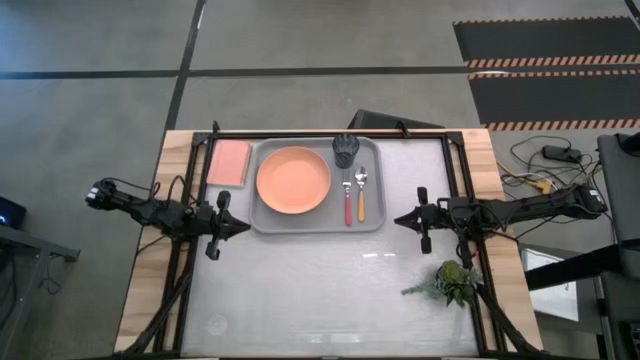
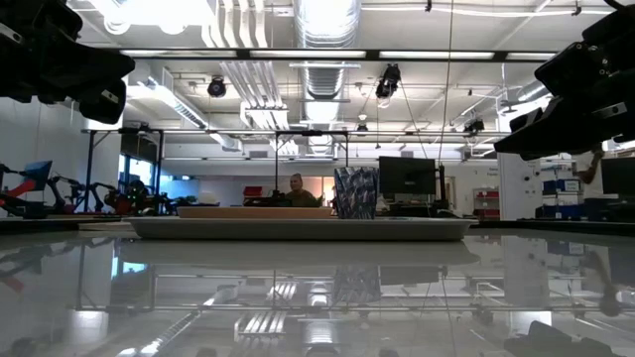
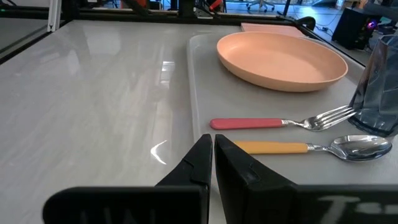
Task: Pick and place plate/cup/fork/spoon on tray
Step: Return to Home Position
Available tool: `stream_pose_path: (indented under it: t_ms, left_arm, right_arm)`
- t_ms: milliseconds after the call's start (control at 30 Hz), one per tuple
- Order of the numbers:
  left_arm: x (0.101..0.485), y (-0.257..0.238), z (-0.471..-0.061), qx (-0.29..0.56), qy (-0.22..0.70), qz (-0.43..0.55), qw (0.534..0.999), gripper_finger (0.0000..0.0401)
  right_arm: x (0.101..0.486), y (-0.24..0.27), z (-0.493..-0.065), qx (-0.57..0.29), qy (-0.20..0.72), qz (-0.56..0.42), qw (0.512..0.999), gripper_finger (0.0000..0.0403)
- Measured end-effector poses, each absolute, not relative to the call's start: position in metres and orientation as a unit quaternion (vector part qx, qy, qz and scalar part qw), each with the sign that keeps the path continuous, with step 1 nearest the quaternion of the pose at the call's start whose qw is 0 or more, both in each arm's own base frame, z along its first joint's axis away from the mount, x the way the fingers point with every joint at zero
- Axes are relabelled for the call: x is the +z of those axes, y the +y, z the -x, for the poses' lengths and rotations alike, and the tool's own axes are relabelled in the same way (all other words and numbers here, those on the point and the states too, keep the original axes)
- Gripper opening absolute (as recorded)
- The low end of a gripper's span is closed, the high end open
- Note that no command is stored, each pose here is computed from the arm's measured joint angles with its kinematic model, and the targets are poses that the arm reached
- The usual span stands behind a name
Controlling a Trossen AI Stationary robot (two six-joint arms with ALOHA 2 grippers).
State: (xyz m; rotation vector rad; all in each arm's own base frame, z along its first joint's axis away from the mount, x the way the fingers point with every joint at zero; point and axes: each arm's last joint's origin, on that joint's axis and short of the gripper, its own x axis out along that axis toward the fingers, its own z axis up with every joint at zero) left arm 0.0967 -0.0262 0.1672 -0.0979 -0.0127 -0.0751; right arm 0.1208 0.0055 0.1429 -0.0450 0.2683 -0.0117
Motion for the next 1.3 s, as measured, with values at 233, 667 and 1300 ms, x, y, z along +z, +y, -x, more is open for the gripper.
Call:
stream_pose_path:
  t_ms: [233,667,1300]
  left_arm:
    - [0.167,-0.026,-0.097,-0.038,-0.007,0.049,0.998,0.0]
    - [0.167,-0.026,-0.097,-0.038,-0.006,0.049,0.998,0.0]
    - [0.167,-0.026,-0.097,-0.038,-0.006,0.049,0.998,0.0]
  right_arm:
    - [0.16,0.005,-0.116,-0.002,0.046,0.126,0.991,0.0009]
    - [0.18,0.003,-0.102,-0.024,-0.063,0.118,0.991,0.0009]
    - [0.189,0.002,-0.095,-0.022,-0.116,0.041,0.992,0.0009]
